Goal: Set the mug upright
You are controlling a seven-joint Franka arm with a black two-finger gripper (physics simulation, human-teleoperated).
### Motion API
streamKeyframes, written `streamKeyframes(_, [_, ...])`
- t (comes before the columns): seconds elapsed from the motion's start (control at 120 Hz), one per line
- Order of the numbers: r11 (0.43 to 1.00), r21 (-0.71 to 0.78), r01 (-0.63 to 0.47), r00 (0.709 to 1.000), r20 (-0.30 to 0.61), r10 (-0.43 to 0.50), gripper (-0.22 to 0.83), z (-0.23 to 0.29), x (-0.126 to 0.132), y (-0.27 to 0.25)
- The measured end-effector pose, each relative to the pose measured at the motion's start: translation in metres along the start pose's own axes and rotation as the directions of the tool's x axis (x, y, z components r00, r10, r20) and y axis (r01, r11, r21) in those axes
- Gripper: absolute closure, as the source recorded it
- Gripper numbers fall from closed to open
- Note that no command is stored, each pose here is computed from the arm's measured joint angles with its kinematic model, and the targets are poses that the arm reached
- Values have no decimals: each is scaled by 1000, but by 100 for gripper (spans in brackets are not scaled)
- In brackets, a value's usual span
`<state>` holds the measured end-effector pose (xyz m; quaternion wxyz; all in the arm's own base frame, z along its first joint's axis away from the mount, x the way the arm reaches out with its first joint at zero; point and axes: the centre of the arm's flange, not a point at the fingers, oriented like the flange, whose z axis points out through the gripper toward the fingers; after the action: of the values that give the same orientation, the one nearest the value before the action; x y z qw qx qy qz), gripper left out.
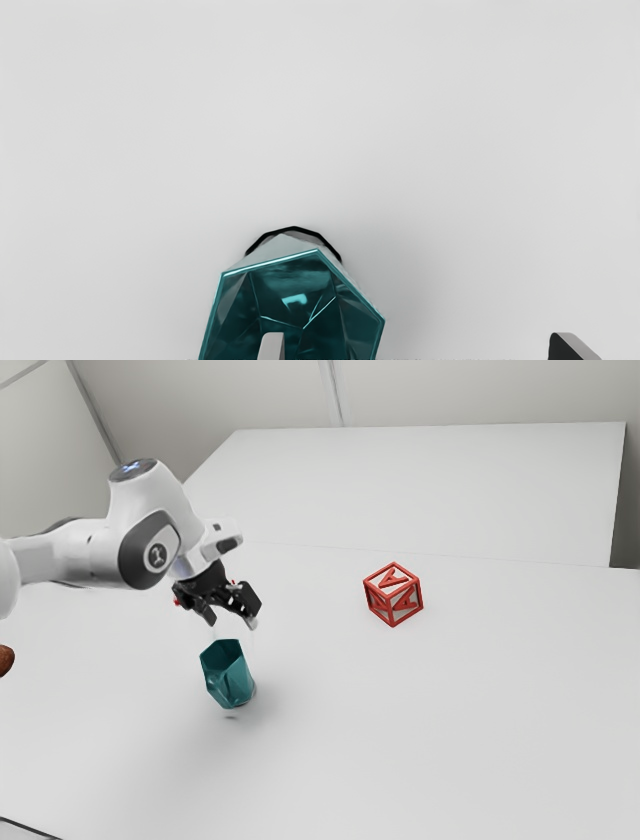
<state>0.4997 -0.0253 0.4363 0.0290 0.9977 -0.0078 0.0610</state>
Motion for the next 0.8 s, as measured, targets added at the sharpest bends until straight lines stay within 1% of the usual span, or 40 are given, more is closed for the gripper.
streamKeyframes(0.117, [1000,-6,-1,1000,21,1,3,-24,16,2])
streamKeyframes(0.3, [1000,-14,-7,997,76,8,3,-44,38,6])
streamKeyframes(0.408, [1000,-16,-16,996,92,17,2,-63,49,10])
streamKeyframes(0.617, [999,-17,-33,993,117,35,2,-99,64,17])
streamKeyframes(0.8, [999,-16,-37,989,145,39,2,-116,68,18])
